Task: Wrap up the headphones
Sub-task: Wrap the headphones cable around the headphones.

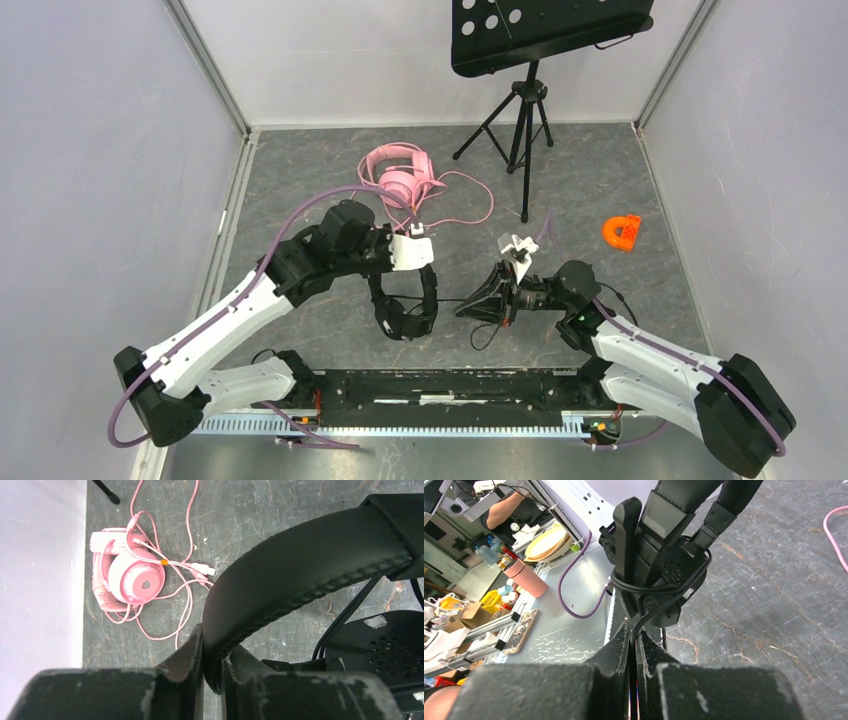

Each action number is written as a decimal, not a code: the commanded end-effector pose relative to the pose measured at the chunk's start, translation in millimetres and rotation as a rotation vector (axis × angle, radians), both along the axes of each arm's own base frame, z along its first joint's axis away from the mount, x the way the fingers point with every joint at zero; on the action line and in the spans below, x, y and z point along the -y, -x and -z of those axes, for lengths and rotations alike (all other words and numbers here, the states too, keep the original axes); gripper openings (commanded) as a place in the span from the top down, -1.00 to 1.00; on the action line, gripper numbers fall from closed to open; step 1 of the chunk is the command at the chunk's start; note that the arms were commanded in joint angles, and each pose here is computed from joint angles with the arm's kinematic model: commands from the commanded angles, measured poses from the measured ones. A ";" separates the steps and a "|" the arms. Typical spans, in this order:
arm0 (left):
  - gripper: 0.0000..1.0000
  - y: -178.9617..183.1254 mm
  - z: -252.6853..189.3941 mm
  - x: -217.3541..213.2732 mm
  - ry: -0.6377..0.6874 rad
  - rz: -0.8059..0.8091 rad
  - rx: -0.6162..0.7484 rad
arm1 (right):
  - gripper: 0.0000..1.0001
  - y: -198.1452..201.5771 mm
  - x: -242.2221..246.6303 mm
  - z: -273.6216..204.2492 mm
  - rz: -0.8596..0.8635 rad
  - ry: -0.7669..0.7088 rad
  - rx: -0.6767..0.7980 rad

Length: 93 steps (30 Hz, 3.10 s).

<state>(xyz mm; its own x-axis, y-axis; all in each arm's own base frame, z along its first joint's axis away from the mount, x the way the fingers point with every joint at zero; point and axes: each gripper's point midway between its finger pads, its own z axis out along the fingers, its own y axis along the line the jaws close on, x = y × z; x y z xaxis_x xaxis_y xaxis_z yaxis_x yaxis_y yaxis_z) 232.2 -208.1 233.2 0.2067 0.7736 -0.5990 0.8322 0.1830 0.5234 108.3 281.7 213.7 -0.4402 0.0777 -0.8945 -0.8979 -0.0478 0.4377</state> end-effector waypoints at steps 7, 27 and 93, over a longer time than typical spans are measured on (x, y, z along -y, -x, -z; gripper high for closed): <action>0.95 -17.9 8.7 -3.5 -0.073 -0.013 0.072 | 0.81 6.6 -0.5 -22.3 -0.044 -0.077 0.000; 0.95 -47.4 3.5 -15.7 -0.029 -0.300 0.107 | 0.75 17.9 -16.2 -57.9 -0.132 -0.212 -0.068; 0.96 -19.2 -86.6 -25.2 1.187 -1.050 -0.393 | 0.69 -45.2 -91.9 -25.6 0.248 0.051 0.411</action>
<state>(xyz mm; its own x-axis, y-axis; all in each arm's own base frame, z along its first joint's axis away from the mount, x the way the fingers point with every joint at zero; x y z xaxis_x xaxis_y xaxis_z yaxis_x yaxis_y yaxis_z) 246.6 -168.4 271.8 -0.4687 -0.2264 -0.8539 0.1085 0.9445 -0.3100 151.2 377.3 235.7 -0.1136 0.0734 -0.9908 -0.9782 0.1664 0.1244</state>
